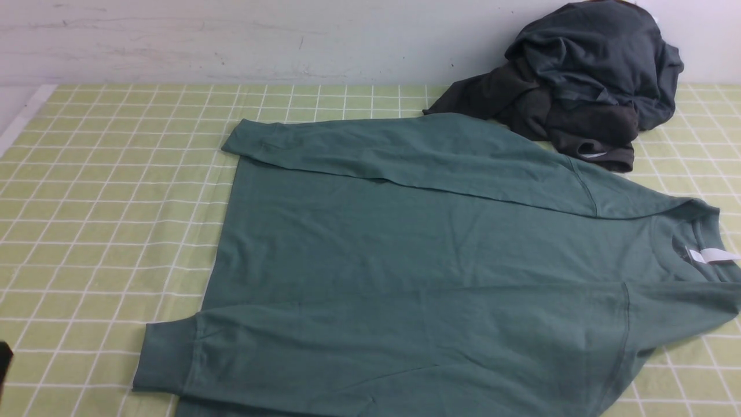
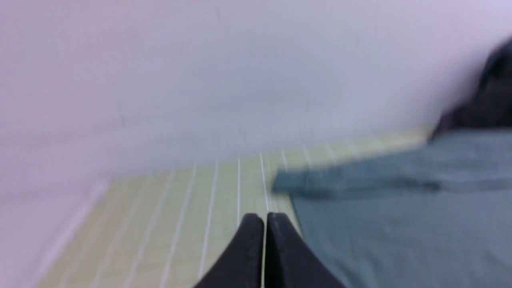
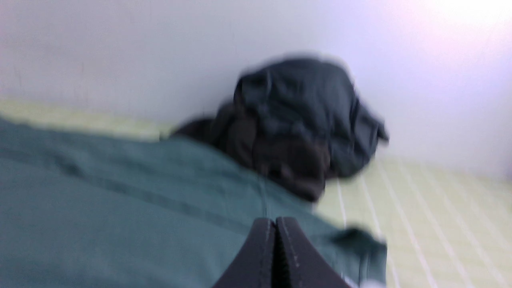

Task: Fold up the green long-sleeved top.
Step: Use the left arm to clamp the cuff closest to it

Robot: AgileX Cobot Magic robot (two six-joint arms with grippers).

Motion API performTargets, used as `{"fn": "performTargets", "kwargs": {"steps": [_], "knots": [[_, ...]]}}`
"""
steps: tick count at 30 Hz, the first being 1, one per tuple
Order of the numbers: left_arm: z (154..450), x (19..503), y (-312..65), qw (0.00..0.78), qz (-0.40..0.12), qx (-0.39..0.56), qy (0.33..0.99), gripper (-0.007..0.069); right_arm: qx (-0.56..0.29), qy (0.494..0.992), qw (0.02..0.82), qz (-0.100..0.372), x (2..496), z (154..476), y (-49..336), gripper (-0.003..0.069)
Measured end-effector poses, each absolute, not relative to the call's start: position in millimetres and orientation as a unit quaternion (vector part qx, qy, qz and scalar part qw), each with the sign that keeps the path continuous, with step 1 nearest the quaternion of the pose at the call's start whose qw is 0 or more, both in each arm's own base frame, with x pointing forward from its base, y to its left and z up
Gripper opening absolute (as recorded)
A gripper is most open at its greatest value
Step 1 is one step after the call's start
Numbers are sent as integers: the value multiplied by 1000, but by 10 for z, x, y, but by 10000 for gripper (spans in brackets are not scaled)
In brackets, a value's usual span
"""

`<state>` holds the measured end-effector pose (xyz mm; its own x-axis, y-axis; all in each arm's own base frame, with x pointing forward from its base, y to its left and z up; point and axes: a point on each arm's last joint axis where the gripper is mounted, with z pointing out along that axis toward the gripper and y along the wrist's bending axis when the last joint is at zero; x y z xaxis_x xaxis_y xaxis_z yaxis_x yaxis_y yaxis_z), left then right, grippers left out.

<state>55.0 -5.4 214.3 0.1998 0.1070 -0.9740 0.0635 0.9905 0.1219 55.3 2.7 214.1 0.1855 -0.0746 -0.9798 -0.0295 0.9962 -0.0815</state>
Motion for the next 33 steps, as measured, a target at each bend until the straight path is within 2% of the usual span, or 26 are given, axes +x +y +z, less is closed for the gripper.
{"fn": "performTargets", "kwargs": {"steps": [1, 2, 3, 4, 5, 7, 9, 10, 11, 12, 13, 14, 15, 16, 17, 18, 19, 21, 23, 24, 26, 27, 28, 33], "knots": [[2158, 547, -55, 777, 14, 68, 626, -3, -42, 630, 775, -15, 549, 2159, 29, -14], [2277, 512, -72, 818, 17, 76, 570, -3, -41, 569, 821, -11, 510, 2292, 37, -14], [2350, 480, -82, 842, 16, 80, 533, -3, -38, 532, 846, -5, 479, 2366, 41, -14], [2365, 473, -84, 847, 15, 80, 525, -3, -38, 525, 850, -5, 472, 2381, 42, -14], [2473, 408, -100, 881, 12, 84, 465, -3, -36, 475, 879, 2, 418, 2473, 46, -14], [2652, 244, -121, 935, -11, 81, 344, -3, -21, 415, 909, 16, 345, 2571, 33, -14], [2748, 127, -127, 958, -43, 75, 272, -3, -3, 388, 921, 30, 310, 2611, 14, -14], [2748, 116, -127, 958, -43, 75, 272, -3, 1, 382, 924, 33, 301, 2620, 9, -14], [2898, 46, -122, 965, -78, 65, 240, -3, 16, 358, 932, 45, 273, 2654, -10, -14], [2919, 43, -121, 965, -81, 64, 241, -3, 18, 354, 934, 47, 270, 2663, -13, -14], [3135, 53, -108, 957, -96, 52, 269, -3, 24, 350, 935, 50, 271, 2742, -21, -14], [3178, 41, -107, 958, -98, 52, 264, -3, 24, 351, 935, 50, 273, 2756, -20, -14], [3469, 123, -94, 936, -100, 38, 334, -3, 23, 352, 935, 46, 279, 2974, -21, -14], [3516, 117, -95, 938, -101, 39, 331, -3, 22, 351, 935, 45, 272, 3004, -21, -14], [3749, 243, -90, 911, -86, 35, 401, -3, 14, 370, 928, 33, 302, 3260, -14, -14], [3756, 279, -86, 903, -82, 32, 421, -3, 12, 377, 926, 29, 325, 3290, -12, -14], [3896, 469, -78, 867, -58, 31, 494, -3, 0, 423, 906, 12, 411, 3559, -1, -14], [3881, 760, -55, 802, -30, 21, 597, -3, -14, 489, 872, -5, 583, 3688, 11, -14], [3693, 1087, -31, 713, 0, 14, 701, -3, -34, 572, 820, -23, 842, 3779, 27, -14], [3537, 1256, -19, 657, 14, 10, 754, -3, -43, 620, 783, -27, 1014, 3767, 36, -14], [3317, 1475, -13, 584, 25, 5, 811, -3, -52, 689, 723, -26, 1262, 3667, 49, -14], [3292, 1497, -13, 576, 26, 5, 817, -3, -52, 700, 712, -24, 1312, 3635, 51, -14], [3153, 1650, -20, 536, 30, 6, 844, -3, -52, 751, 658, -15, 1456, 3484, 63, -14], [2635, 2078, -69, 394, 12, -21, 919, -3, -30, 873, 485, 46, 1699, 3008, 135, -14]]}}
